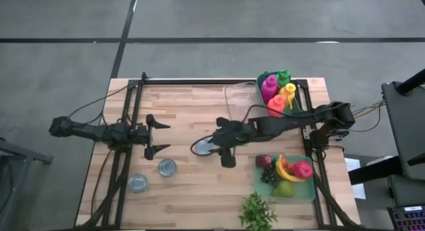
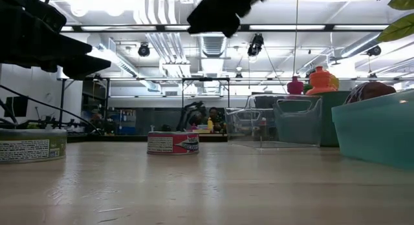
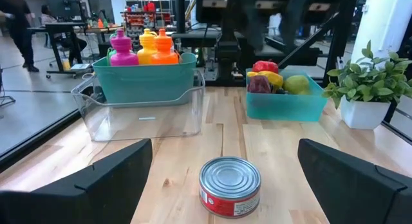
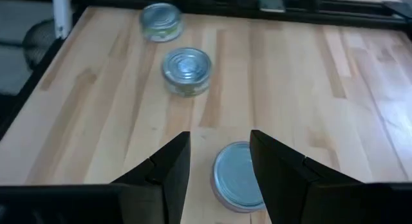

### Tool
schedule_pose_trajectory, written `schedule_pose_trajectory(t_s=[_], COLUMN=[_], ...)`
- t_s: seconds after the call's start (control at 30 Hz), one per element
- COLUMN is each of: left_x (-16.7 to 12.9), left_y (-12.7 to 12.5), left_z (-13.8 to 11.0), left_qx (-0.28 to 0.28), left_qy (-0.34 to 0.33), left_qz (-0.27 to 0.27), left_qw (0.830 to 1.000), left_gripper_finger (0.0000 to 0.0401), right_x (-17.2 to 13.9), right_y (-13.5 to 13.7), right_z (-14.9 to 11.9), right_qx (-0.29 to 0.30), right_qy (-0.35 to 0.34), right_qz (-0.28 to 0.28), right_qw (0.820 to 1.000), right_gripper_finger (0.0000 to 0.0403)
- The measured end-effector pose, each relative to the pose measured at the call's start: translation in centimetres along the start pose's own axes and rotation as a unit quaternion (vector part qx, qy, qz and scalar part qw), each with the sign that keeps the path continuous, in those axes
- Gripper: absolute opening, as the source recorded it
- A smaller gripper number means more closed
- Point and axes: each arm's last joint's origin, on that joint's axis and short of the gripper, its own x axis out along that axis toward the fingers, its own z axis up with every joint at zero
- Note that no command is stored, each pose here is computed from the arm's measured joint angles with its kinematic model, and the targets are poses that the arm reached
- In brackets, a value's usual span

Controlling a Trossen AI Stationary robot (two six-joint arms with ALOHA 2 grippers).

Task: Pick & Place Food Item
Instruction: Adjust the transparent bin

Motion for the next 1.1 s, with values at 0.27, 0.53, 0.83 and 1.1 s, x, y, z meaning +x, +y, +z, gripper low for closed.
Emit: schedule_pose_trajectory(t_s=[0.27, 0.53, 0.83, 1.1], left_x=[0.0, -0.2, 0.6, 2.8], left_y=[0.0, 0.0, -0.3, -1.0], left_z=[0.0, 1.6, 1.3, 2.8], left_qx=[0.001, -0.125, -0.134, -0.102], left_qy=[0.0, -0.031, 0.085, 0.179], left_qz=[0.0, -0.011, -0.011, -0.018], left_qw=[1.0, 0.992, 0.987, 0.978], left_gripper_finger=[0.0391, 0.039, 0.039, 0.039], right_x=[-0.8, 0.3, 2.9, 3.5], right_y=[-0.2, -0.5, -0.8, -0.8], right_z=[-4.0, -7.1, -9.0, -9.1], right_qx=[0.063, 0.083, 0.066, 0.057], right_qy=[-0.118, -0.144, -0.096, -0.087], right_qz=[-0.005, -0.025, -0.062, -0.064], right_qw=[0.991, 0.986, 0.991, 0.993], right_gripper_finger=[0.0157, 0.0157, 0.0157, 0.0157])
